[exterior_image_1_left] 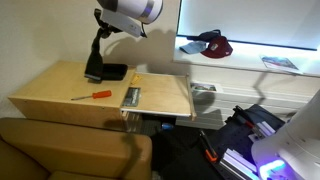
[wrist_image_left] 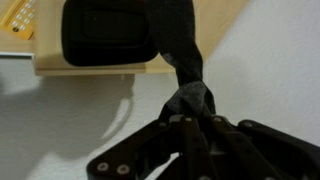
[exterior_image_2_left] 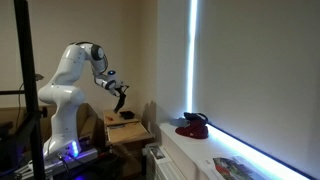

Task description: Put the sock in the black bowl

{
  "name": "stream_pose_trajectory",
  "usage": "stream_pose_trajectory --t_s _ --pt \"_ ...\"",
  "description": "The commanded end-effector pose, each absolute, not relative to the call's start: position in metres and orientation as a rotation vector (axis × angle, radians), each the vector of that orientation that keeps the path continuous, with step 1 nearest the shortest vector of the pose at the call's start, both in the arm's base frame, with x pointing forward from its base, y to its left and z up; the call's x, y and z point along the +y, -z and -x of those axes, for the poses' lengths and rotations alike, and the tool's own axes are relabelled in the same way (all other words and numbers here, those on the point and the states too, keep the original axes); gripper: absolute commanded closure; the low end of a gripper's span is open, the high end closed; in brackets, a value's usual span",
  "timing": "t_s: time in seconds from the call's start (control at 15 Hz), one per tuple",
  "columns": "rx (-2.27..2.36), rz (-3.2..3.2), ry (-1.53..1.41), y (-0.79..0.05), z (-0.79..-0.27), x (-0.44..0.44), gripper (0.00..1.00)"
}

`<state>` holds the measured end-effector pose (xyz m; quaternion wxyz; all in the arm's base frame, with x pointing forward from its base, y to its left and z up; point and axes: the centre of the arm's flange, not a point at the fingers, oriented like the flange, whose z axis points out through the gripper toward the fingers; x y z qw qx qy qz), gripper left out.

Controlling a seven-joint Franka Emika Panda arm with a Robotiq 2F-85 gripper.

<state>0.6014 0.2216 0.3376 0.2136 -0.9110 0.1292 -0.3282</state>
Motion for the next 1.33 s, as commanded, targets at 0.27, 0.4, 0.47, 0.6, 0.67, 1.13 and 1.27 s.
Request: stream_pose_trajectory --t_s 0.27,0.4,0.47,0.6,0.67,1.13,1.27 --pt "0.341 2.654 1.097 -0.297 -0.652 0.222 0.98" --pt "0.332 2.679 1.092 -0.288 -0.654 0.228 0.98" --pt "0.328 2.675 1.093 -0.283 -0.654 0.230 0.98" --pt "0.312 2.678 1.131 -0.269 -0.651 0.237 0.98" --pt "0.312 2.692 1.130 -0.260 -0.649 0.239 0.98" --pt "0.254 2.813 0.905 -0.193 -0.622 0.248 0.66" --pt "0.273 2.864 0.817 -0.182 -0.617 0.244 0.54"
